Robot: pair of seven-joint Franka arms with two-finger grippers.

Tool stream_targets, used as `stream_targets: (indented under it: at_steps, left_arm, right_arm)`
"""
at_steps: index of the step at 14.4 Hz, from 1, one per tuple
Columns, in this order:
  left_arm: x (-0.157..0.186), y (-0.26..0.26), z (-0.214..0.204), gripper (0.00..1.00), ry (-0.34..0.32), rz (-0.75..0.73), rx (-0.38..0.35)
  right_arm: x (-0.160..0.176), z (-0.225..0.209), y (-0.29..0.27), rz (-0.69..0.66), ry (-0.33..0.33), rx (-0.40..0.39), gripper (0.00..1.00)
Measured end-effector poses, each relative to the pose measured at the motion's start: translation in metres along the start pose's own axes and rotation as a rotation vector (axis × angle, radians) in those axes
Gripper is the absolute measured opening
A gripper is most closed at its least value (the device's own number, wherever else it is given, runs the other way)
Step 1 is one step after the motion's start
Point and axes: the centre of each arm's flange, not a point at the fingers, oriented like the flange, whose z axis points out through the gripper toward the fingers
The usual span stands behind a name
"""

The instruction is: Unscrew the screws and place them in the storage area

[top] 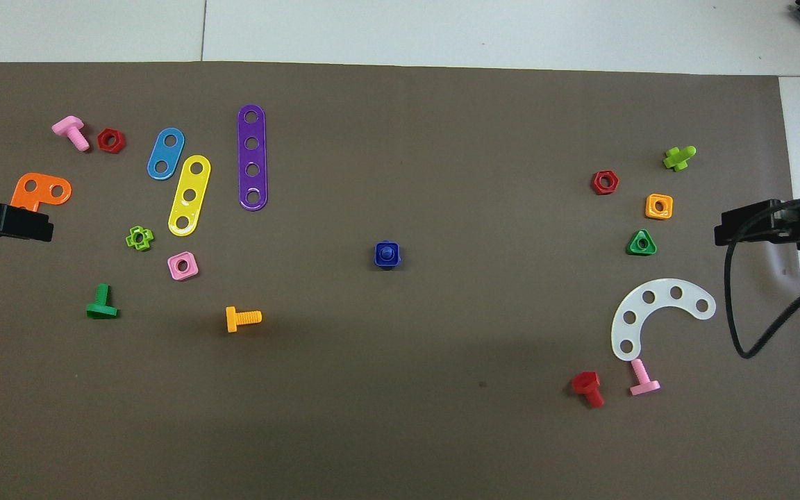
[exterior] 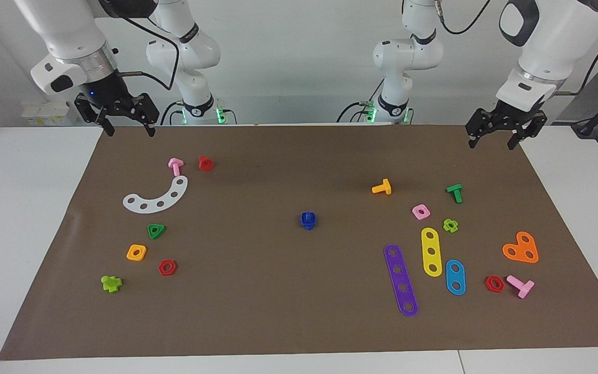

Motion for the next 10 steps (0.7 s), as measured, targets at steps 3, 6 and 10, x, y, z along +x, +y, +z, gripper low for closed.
stream_targets:
  at_steps: [3, 6, 10]
  left_arm:
    - [0.0, 0.0, 0.0, 1.0, 0.0, 0.004, 0.0]
    - [-0.0001, 0.0, 0.0001, 1.0, -0.001, 0.005, 0.0]
    - [-0.0045, 0.0005, 0.0032, 1.0, -0.039, 0.001, -0.006]
  right_arm:
    - [0.0, 0.0, 0.0, 0.0, 0.0, 0.0, 1.0]
    - [0.0, 0.0, 0.0, 0.0, 0.0, 0.0, 1.0]
    - [0.0, 0.0, 0.0, 0.0, 0.0, 0.0, 1.0]
